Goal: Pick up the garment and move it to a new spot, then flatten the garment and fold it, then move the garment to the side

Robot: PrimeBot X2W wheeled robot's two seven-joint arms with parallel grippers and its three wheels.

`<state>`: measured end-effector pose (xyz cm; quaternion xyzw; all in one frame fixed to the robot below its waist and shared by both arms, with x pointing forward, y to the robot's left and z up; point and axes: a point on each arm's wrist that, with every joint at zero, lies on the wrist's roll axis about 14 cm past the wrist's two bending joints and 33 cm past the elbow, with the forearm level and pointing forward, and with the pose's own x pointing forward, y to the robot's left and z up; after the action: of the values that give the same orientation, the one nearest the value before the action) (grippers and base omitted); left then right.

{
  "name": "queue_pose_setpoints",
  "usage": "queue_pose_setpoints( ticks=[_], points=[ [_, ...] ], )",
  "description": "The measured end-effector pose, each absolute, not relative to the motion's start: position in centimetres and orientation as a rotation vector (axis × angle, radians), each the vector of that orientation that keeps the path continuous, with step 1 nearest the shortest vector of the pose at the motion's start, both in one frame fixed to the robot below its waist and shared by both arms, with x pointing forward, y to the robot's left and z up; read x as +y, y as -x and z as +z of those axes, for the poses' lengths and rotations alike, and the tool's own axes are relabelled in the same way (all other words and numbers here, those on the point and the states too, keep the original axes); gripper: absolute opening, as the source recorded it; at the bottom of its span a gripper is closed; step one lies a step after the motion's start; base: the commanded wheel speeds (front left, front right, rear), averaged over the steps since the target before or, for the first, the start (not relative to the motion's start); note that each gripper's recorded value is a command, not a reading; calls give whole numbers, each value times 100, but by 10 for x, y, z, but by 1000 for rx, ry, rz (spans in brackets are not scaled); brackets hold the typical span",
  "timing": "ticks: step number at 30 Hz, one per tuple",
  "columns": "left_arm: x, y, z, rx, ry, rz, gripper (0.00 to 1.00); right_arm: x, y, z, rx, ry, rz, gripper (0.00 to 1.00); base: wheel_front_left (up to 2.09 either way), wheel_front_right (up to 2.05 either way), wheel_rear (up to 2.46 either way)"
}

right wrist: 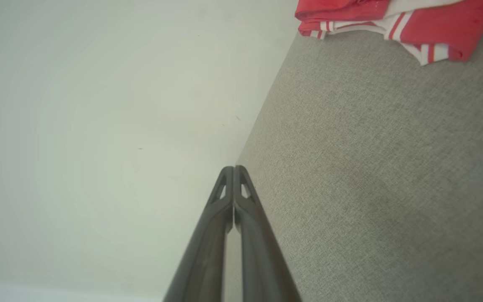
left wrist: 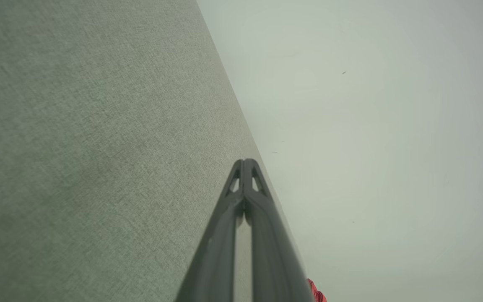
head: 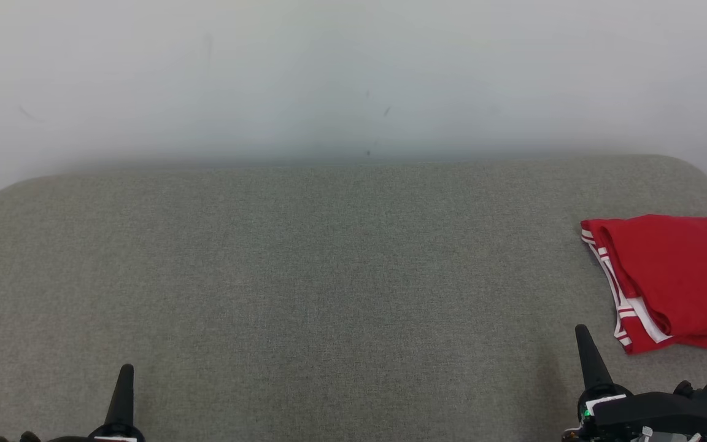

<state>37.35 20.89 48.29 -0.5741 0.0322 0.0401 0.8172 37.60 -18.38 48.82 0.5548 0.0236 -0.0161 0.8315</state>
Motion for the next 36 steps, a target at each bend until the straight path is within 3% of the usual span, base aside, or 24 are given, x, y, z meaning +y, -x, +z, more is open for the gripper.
queue_pose_setpoints(
  ticks=[36],
  points=[
    [215, -385, 498, 30, 1485, 34, 0, -183, -387, 502, 12, -1472, -15, 0, 0, 0, 0]
  ],
)
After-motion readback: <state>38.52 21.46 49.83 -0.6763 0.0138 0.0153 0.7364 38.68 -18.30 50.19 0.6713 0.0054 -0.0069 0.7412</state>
